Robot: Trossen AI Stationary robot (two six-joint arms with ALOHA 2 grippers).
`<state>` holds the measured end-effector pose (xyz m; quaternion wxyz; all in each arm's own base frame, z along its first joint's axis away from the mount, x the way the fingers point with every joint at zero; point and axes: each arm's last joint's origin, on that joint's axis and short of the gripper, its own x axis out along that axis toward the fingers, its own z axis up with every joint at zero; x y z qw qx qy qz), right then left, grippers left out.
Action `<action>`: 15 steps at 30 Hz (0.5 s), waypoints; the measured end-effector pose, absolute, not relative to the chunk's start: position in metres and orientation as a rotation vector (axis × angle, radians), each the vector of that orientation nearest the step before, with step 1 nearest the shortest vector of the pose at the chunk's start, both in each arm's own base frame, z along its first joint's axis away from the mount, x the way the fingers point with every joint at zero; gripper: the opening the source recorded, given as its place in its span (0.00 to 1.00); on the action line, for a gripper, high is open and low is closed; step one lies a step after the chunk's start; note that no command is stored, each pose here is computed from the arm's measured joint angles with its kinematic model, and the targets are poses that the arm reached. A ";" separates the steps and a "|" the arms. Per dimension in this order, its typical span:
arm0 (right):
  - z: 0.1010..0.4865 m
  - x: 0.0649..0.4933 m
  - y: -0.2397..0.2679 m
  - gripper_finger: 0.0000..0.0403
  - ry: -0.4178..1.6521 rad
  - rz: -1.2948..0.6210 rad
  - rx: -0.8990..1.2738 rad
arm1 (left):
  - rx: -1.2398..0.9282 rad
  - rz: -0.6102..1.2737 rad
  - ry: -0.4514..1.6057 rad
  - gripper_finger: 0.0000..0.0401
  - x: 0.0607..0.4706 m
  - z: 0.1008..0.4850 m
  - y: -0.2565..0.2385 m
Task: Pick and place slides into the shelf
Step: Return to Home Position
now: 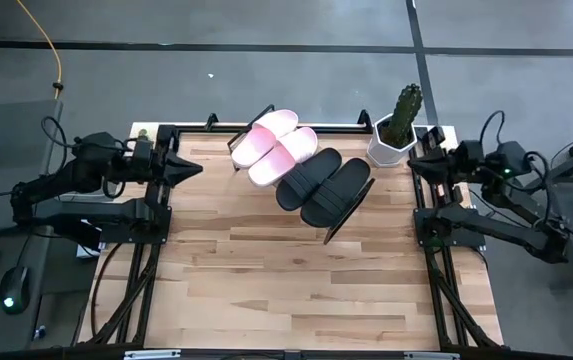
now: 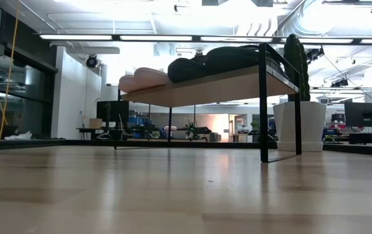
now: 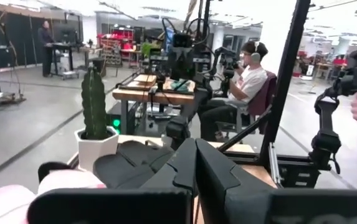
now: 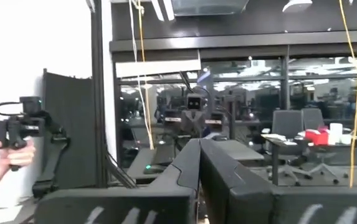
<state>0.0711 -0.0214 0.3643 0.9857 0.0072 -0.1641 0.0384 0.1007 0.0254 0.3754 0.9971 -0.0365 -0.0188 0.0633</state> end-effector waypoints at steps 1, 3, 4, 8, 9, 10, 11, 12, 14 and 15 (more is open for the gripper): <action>0.362 0.072 -0.021 0.00 -0.337 0.088 0.016 | -0.077 0.127 -0.032 0.00 0.101 0.374 0.026; 0.360 0.072 -0.019 0.00 -0.347 0.111 0.018 | -0.081 0.127 -0.028 0.00 0.101 0.371 0.026; 0.359 0.073 -0.018 0.00 -0.351 0.128 0.018 | -0.083 0.124 -0.024 0.00 0.102 0.370 0.026; 0.349 0.079 -0.014 0.00 -0.348 0.183 0.037 | -0.108 0.086 -0.012 0.00 0.106 0.361 0.026; 0.347 0.081 -0.013 0.00 -0.349 0.189 0.042 | -0.109 0.072 -0.013 0.00 0.107 0.359 0.026; 0.345 0.082 -0.012 0.00 -0.348 0.188 0.040 | -0.107 0.056 -0.021 0.00 0.109 0.357 0.026; 0.345 0.083 -0.011 0.00 -0.347 0.193 0.039 | -0.105 0.046 -0.030 0.00 0.110 0.356 0.026; 0.344 0.084 -0.010 0.00 -0.347 0.199 0.032 | -0.104 0.042 -0.036 0.00 0.111 0.355 0.026; 0.342 0.086 -0.008 0.00 -0.343 0.204 0.024 | -0.102 0.040 -0.042 0.00 0.111 0.354 0.026; 0.341 0.087 -0.007 0.00 -0.340 0.206 0.022 | -0.102 0.038 -0.041 0.00 0.111 0.354 0.026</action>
